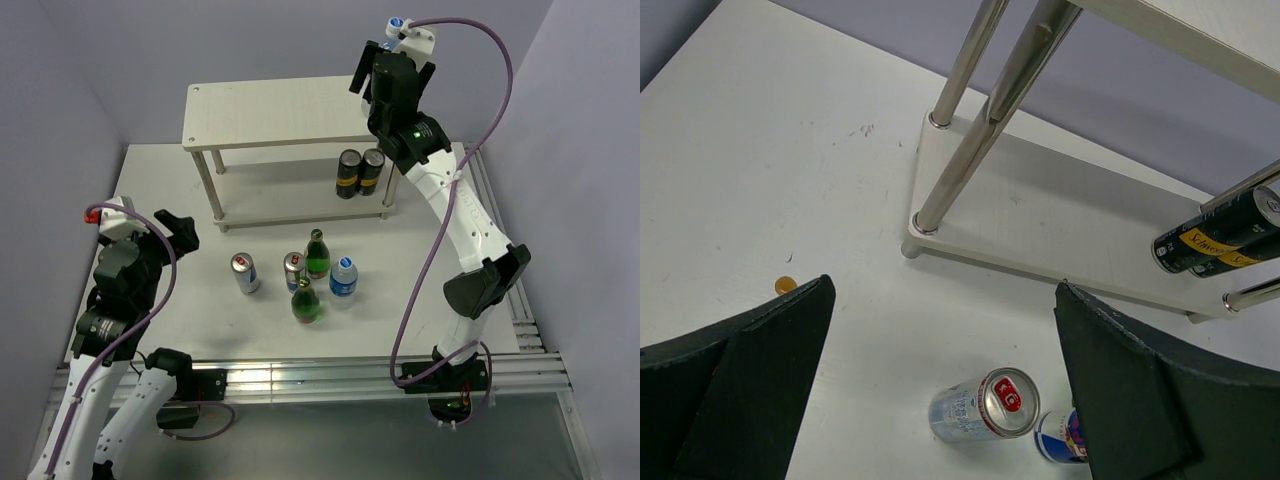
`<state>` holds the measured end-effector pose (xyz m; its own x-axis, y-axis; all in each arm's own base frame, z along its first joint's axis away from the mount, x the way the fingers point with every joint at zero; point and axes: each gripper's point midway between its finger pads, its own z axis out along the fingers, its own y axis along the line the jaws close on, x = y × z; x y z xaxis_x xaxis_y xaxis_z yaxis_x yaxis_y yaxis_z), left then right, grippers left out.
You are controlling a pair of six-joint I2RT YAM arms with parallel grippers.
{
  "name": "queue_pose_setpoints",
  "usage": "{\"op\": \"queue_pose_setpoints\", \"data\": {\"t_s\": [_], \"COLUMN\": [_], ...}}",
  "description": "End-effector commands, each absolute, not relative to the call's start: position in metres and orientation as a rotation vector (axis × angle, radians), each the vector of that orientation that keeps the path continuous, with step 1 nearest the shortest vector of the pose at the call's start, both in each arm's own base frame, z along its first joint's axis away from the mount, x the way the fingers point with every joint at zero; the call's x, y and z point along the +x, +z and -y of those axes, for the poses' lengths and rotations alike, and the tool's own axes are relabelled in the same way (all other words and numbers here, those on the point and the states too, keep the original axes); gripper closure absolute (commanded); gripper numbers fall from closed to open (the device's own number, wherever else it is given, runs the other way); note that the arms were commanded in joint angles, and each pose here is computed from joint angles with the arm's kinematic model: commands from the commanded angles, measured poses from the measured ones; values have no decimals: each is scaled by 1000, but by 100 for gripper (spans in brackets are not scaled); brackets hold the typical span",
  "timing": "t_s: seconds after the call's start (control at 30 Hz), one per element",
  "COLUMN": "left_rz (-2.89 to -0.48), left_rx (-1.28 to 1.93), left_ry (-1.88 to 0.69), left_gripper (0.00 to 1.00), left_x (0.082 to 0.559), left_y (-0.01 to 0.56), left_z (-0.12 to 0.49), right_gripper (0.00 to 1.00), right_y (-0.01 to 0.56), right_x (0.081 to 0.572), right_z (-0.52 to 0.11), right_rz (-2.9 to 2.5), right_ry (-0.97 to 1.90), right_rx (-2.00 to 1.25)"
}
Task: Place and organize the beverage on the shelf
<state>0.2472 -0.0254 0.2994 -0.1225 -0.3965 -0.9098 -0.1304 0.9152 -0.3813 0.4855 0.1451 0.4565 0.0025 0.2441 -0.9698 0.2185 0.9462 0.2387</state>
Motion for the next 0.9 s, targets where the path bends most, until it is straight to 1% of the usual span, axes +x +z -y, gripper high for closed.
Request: {"op": "queue_pose_setpoints", "data": {"t_s": [0.0, 0.3, 0.4, 0.43, 0.5, 0.57, 0.6, 0.63, 0.7, 0.8, 0.87], "left_rz": [-1666, -1662, -1661, -1661, -1661, -1657, -1659, -1659, -1655, -1655, -1658], "left_rx": [-379, -381, -382, -381, -382, -384, -384, -385, -386, -389, -388], "left_ry": [-244, -243, -246, -246, -245, -245, -244, -243, -243, -243, -241], "left_gripper": [1, 1, 1, 1, 1, 1, 1, 1, 1, 1, 1], "left_x": [250, 249, 249, 249, 249, 249, 249, 250, 249, 250, 250], "left_y": [308, 308, 308, 308, 308, 309, 309, 308, 309, 309, 308], "left_z": [26, 26, 26, 25, 25, 25, 24, 24, 24, 23, 23], "right_gripper": [13, 2, 0, 0, 0, 0, 0, 0, 0, 0, 0], "right_y": [481, 473, 465, 471, 460, 455, 464, 452, 452, 463, 455], "right_x": [487, 488, 481, 477, 474, 462, 451, 448, 433, 397, 383], "right_z": [-142, -146, -146, -146, -147, -150, -146, -149, -155, -158, -159], "right_rz": [-1512, -1531, -1550, -1540, -1561, -1573, -1551, -1561, -1553, -1516, -1522], "right_ry": [63, 85, 96, 113, 123, 147, 162, 154, 155, 166, 140], "right_rx": [398, 390, 389, 392, 391, 377, 381, 370, 348, 329, 322]}}
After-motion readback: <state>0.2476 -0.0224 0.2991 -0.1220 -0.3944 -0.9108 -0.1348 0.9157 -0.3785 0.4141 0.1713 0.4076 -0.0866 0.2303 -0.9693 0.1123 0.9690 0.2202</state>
